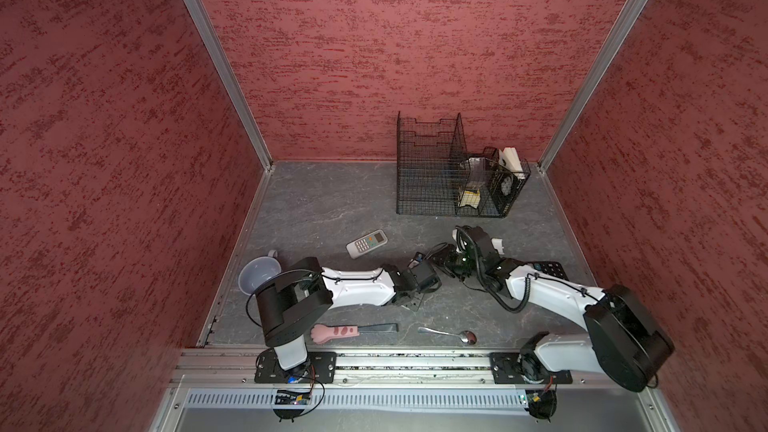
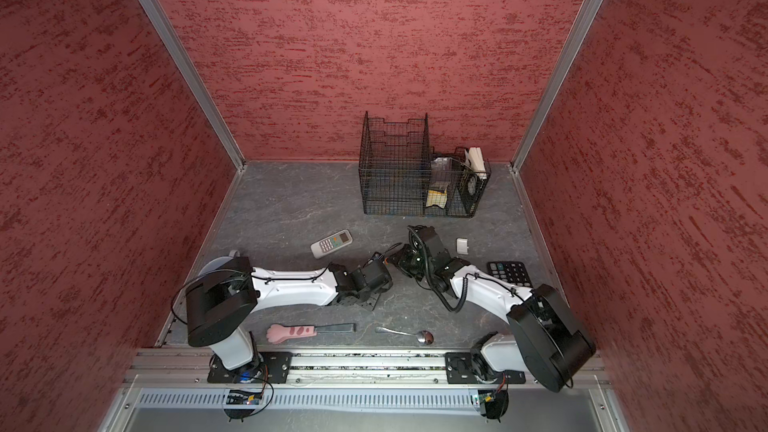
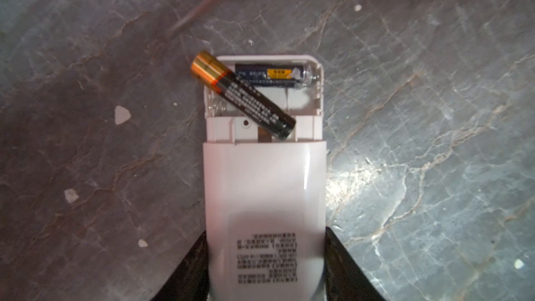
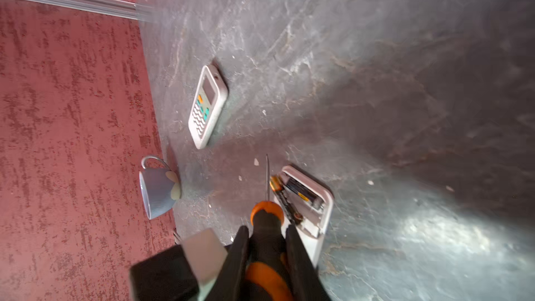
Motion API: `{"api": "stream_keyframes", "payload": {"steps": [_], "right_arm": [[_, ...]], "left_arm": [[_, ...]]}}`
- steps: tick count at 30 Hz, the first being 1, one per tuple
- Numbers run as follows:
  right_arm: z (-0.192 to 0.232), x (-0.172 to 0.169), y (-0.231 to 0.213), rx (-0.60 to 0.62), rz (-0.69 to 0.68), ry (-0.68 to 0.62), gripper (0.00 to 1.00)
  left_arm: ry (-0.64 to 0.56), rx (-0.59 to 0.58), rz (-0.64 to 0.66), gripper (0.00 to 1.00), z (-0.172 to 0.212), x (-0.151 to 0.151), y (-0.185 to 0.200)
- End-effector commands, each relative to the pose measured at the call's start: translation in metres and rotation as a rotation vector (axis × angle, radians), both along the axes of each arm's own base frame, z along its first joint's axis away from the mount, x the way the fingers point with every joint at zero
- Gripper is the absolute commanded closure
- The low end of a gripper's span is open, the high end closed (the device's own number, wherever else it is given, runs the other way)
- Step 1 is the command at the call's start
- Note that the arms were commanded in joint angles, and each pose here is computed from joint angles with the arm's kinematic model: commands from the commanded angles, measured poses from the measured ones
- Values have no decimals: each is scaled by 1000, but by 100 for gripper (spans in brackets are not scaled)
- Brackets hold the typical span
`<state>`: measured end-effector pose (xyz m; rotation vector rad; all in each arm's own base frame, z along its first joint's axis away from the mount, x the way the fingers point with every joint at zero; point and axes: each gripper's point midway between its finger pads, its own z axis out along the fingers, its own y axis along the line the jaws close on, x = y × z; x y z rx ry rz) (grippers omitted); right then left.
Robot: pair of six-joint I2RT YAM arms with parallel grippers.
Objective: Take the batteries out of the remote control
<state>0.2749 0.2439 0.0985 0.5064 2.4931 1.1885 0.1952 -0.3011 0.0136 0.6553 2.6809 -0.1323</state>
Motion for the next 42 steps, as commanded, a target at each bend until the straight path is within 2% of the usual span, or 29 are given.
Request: {"api": "stream_keyframes", "payload": {"steps": [1, 8, 14, 26, 33, 42], "right_arm": [[26, 16, 5, 37, -11, -88, 100], [44, 21, -3, 17, -43, -138, 100], [57, 13, -16, -9, -62, -161, 100], [57, -12, -41, -71, -84, -147, 100], [51, -22, -42, -77, -62, -115, 100], [25, -48, -38, -97, 15, -13, 100]], "left_arm": [[169, 118, -31, 60, -50, -37, 30], [149, 123, -14, 42, -41, -33, 35], [138, 127, -3, 32, -33, -31, 41], [108, 64, 44, 25, -15, -31, 48], [112, 46, 70, 26, -15, -35, 52], [118, 31, 69, 27, -17, -35, 47]]}}
